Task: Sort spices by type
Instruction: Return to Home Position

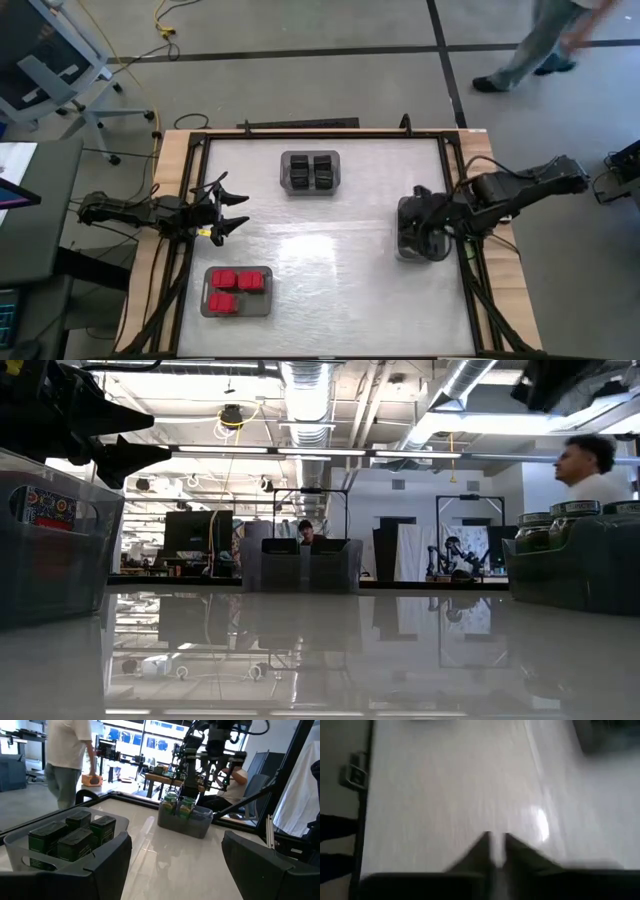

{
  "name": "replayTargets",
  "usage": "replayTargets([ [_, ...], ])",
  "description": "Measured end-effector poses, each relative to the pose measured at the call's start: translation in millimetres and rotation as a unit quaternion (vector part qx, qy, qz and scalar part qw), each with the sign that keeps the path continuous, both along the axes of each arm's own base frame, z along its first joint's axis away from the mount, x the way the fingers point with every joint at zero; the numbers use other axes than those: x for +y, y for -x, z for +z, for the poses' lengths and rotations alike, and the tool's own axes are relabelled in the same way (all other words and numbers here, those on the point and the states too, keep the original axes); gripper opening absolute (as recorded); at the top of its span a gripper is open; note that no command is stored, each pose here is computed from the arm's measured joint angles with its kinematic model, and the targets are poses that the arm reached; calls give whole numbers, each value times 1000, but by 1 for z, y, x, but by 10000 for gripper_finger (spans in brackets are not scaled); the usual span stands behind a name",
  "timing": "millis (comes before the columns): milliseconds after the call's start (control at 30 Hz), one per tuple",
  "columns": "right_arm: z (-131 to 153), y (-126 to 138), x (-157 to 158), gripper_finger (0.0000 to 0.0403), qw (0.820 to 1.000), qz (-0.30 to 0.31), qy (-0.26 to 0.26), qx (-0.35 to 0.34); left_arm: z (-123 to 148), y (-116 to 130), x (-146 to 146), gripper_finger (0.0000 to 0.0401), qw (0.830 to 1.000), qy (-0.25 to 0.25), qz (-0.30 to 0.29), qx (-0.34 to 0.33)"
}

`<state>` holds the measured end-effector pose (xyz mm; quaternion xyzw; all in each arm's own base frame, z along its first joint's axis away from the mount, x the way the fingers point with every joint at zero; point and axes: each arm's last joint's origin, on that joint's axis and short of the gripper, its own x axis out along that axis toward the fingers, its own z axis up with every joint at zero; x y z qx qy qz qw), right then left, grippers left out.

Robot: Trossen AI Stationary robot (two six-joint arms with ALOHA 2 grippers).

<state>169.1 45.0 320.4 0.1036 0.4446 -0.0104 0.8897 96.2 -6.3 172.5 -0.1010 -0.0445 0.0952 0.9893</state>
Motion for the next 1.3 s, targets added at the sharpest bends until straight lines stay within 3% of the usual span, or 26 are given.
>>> replayTargets([
  [67, -2, -8, 7, 32, 998, 27, 16, -46, 0, 0, 0, 298, 1000, 0, 0, 0],
  [100, -2, -12, 9, 21, 997, 35, 23, -69, 0, 0, 0, 298, 1000, 0, 0, 0],
  [267, 10, -9, 9, 21, 988, 50, 37, -139, 0, 0, 0, 298, 1000, 0, 0, 0],
  [600, 32, 60, -17, 17, 961, 5, 46, -273, 0, 0, 0, 298, 1000, 0, 0, 0],
  [867, -22, 81, -27, 14, 938, -38, 43, -343, 0, 0, 0, 298, 1000, 0, 0, 0],
  [1300, -110, 87, -29, 18, 875, -52, 22, -481, 0, 0, 0, 298, 1000, 0, 0, 0],
])
